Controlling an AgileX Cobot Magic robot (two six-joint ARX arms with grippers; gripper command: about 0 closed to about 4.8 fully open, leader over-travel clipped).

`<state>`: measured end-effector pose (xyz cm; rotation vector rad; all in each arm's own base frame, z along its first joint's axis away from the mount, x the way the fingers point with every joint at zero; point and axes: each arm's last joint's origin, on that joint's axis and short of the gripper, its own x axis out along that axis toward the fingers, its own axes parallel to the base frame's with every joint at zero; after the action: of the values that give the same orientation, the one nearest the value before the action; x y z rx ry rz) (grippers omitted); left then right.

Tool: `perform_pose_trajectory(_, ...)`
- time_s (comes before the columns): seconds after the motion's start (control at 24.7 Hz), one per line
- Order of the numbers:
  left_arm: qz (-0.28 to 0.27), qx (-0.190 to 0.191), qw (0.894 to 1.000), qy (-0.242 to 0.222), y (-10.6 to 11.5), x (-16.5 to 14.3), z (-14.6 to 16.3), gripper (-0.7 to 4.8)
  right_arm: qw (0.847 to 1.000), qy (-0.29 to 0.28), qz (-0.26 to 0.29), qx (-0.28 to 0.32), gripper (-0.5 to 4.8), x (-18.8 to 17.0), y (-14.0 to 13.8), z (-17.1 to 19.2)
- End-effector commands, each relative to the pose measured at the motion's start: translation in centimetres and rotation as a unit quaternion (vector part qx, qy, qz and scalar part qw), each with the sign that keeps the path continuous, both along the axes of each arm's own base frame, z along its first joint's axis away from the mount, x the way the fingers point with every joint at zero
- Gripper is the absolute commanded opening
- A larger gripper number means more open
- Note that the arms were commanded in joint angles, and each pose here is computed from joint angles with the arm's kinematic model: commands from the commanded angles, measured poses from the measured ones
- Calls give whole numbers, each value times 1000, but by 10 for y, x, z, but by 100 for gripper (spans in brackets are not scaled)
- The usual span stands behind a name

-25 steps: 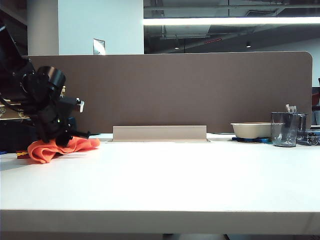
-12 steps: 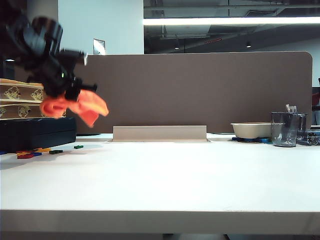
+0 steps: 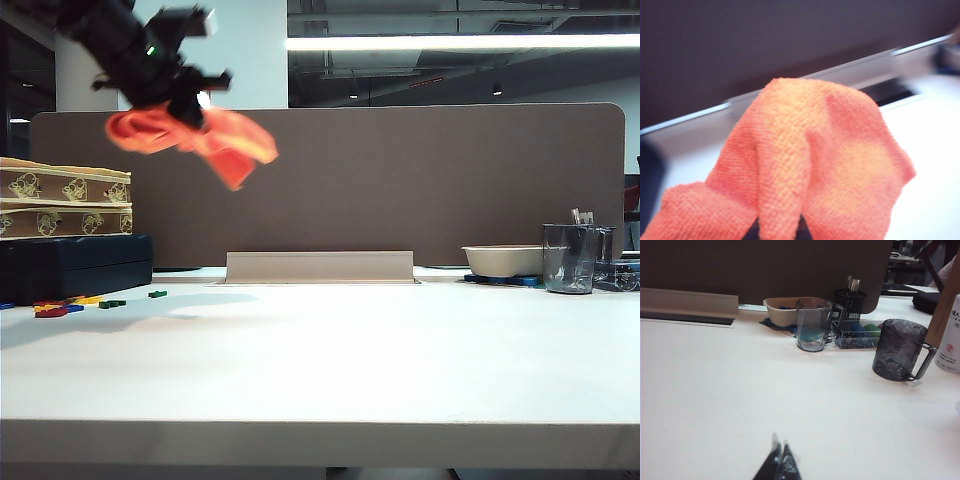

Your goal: Use an orange cloth to wipe the letter magnets on the table away for a distance.

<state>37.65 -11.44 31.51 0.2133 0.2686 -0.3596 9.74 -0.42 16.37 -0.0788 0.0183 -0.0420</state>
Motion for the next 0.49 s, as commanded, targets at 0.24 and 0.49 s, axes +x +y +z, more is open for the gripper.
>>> perform_pose_trajectory(0.24, -125, -11, 992, 7, -78, -53, 19, 16, 1000, -5, -1, 0, -5, 0, 0, -1)
perform_pose_trajectory(0.49, -174, -16, 985, -10, -108, -85, 33, 16, 1000, -5, -1, 0, -5, 0, 0, -1)
